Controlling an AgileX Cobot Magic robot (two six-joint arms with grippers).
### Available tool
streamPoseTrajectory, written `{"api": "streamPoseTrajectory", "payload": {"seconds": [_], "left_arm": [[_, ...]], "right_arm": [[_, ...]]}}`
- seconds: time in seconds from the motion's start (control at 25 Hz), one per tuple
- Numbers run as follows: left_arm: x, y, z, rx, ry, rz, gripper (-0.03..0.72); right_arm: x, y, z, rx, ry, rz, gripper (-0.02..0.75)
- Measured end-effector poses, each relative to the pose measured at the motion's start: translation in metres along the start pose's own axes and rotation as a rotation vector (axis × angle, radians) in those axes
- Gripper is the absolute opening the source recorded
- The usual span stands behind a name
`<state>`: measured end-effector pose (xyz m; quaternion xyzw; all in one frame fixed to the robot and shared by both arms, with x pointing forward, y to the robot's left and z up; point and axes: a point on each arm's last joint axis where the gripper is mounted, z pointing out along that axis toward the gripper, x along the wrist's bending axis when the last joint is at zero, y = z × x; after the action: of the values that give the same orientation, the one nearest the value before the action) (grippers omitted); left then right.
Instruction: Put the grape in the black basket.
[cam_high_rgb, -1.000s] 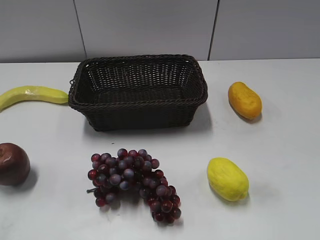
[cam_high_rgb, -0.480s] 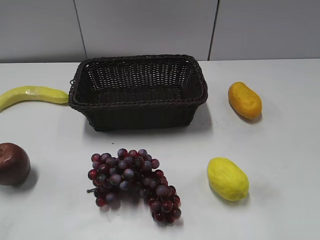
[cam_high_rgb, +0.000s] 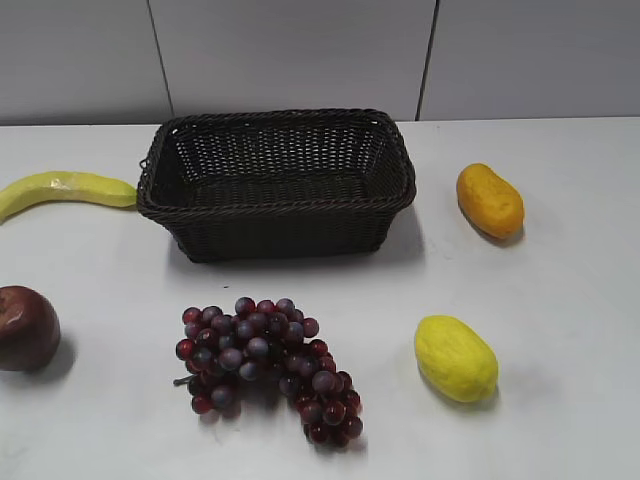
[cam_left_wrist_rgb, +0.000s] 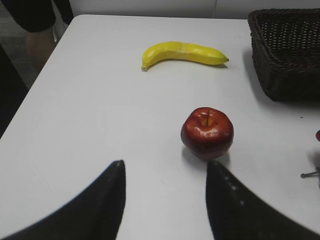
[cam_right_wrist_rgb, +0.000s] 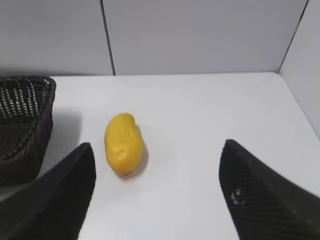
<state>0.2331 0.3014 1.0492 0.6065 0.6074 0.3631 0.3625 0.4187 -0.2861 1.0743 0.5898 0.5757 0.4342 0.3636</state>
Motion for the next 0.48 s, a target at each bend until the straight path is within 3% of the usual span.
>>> {"api": "streamPoseTrajectory", "payload": {"seconds": [0.28,0.48], "left_arm": [[0.000,0.000,0.000,0.000,0.000,0.000,0.489],[0.000,0.000,0.000,0.000,0.000,0.000,0.489]], "right_arm": [[0.005,0.006,0.059,0.459,0.009,0.027,0.585],[0.029,0.011,0.088,0.657,0.135,0.013,0.585]]}}
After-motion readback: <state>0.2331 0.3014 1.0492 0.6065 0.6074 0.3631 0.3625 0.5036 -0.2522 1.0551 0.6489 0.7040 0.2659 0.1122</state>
